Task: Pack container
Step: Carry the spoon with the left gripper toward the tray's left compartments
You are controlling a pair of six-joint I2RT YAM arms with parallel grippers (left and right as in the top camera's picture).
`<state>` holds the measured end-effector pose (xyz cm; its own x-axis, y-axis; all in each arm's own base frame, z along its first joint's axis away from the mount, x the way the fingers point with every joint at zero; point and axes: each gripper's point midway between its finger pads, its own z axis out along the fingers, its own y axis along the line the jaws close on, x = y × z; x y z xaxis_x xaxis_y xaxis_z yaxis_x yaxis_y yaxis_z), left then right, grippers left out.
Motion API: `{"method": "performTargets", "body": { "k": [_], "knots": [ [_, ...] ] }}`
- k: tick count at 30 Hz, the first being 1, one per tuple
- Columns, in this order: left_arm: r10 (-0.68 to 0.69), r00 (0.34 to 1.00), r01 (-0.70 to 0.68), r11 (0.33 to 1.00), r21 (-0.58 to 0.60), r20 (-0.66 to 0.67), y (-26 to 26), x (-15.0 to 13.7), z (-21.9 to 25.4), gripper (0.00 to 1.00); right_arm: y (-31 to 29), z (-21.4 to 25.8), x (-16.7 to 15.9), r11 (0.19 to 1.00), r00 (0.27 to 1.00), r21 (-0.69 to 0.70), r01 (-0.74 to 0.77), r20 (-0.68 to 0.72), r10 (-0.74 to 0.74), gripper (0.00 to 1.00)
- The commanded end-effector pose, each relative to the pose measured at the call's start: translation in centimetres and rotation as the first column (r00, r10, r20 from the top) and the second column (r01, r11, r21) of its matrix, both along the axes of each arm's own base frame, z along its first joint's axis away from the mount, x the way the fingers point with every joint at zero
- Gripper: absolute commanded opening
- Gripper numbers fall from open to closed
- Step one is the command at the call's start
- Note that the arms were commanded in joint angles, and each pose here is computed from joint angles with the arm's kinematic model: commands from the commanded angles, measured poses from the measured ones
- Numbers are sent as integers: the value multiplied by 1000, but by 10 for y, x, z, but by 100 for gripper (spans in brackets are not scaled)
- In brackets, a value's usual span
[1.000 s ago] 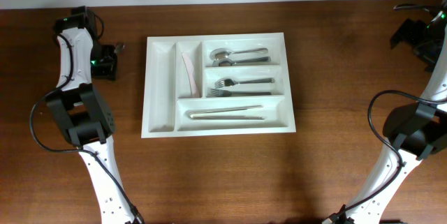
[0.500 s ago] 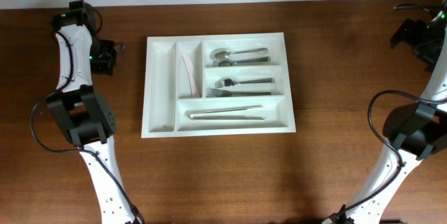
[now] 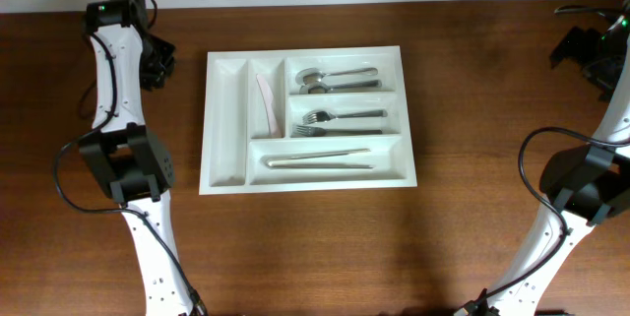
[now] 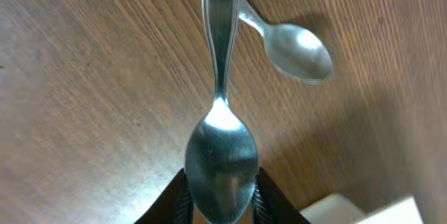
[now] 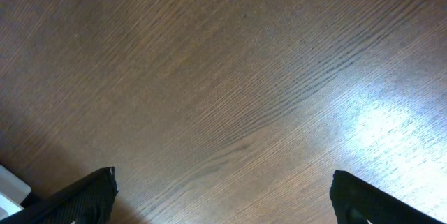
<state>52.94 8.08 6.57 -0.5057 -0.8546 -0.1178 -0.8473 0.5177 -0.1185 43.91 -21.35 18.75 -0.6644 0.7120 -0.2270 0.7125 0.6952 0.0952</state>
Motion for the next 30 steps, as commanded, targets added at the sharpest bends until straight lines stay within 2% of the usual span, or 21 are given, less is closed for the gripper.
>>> {"method": "performTargets", "body": {
  "k": [1, 7, 14, 26, 30],
  "knots": [
    [-137, 990, 139, 988, 73, -30, -2, -4, 8, 2, 3, 17, 0, 1000, 999, -19, -7, 38, 8, 99],
    [-276, 950, 292, 951, 101, -146, -17, -25, 8, 2, 3, 17, 0, 1000, 999, -19, -8, 38, 9, 99],
    [-440, 855, 481, 871, 103, -274, -33, -47, 13, 2, 3, 17, 0, 1000, 999, -19, -8, 38, 9, 99],
    [-654, 721, 689, 712, 136, -229, -81, -43, 54, 2, 3, 17, 0, 1000, 999, -18, -8, 39, 8, 99],
    [-698, 691, 722, 680, 125, -191, -98, -44, 65, 2, 3, 17, 0, 1000, 999, -19, -7, 38, 8, 99]
  ]
}}
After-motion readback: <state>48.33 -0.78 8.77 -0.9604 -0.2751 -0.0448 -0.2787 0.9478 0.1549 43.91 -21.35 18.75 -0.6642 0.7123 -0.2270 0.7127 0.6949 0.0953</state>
